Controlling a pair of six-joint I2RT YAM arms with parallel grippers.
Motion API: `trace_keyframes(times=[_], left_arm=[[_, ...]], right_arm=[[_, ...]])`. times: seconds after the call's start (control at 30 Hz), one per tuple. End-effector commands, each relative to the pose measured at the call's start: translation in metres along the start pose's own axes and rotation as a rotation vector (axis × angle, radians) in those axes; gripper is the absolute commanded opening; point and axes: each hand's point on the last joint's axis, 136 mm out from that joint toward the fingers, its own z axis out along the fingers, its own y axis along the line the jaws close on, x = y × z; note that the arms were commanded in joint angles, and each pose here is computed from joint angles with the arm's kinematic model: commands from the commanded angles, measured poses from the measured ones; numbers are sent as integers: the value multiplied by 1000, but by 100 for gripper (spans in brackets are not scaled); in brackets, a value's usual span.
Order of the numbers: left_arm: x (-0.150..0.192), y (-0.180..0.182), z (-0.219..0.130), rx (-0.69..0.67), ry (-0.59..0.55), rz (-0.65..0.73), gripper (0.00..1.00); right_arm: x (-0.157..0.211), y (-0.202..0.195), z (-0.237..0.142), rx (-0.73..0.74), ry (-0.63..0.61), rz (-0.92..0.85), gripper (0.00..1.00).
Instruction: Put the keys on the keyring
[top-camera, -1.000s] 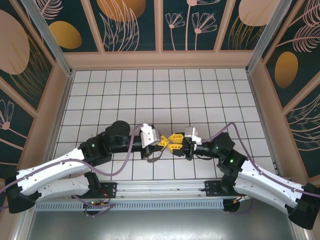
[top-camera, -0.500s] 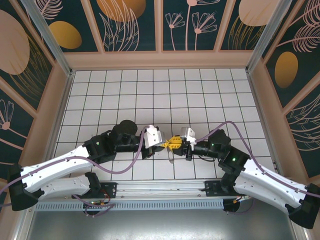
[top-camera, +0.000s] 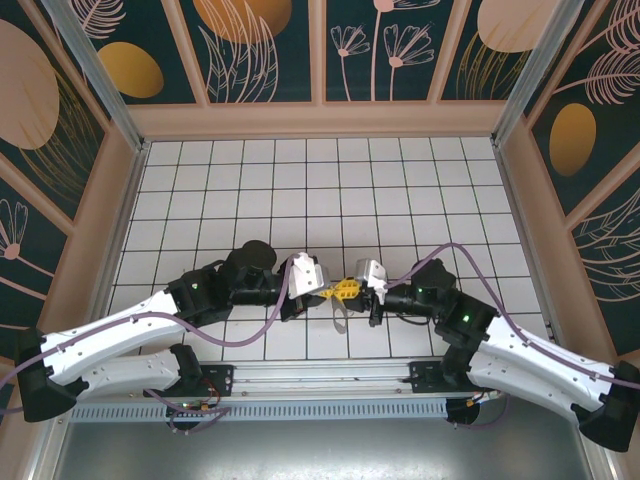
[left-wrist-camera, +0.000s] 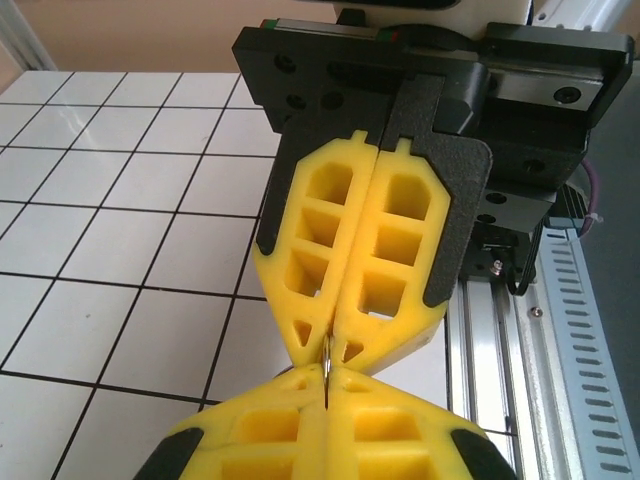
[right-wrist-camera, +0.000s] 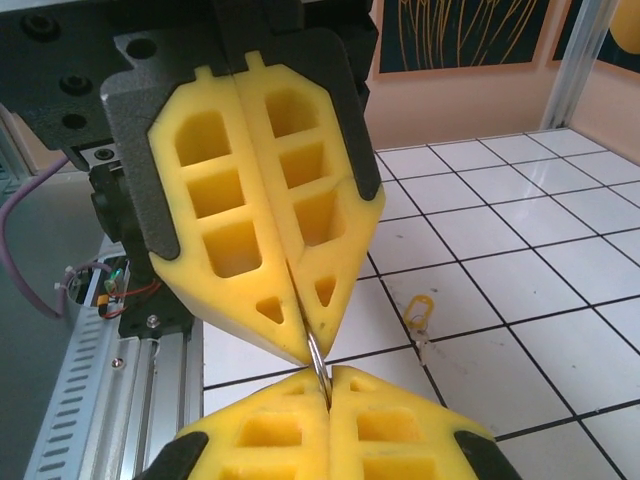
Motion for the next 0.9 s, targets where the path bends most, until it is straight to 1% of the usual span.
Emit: trace_keyframes(times=[0.0, 0.07, 0.1, 0.2, 0.3, 0.43, 0.63, 0.73, 0.87], left_arm=[[-17, -17, -8, 83, -80, -26, 0], [-20, -17, -17, 65, -114, -50, 7], [-22, -16, -22, 54, -132, -62, 9], [-25, -15, -34, 34, -170, -91, 10], [-24, -15, -39, 29, -183, -108, 10], [-25, -18, -38, 50, -187, -114, 10], [-26, -27, -29, 121, -173, -101, 17], [-23, -27, -23, 130, -158, -99, 18], [-26, -25, -23, 121, -175, -95, 18]], right_arm=[[-29, -1, -6, 40, -96, -98, 0], [-28, 2, -9, 41, -113, -120, 0], [-28, 3, -10, 39, -124, -130, 0], [-29, 7, -13, 26, -148, -149, 0], [-27, 10, -13, 14, -157, -166, 0], [-26, 12, -13, 5, -160, -182, 0], [-26, 16, -14, -13, -173, -188, 0], [-27, 19, -15, -26, -181, -190, 0], [-25, 22, -15, -40, -176, -190, 0]])
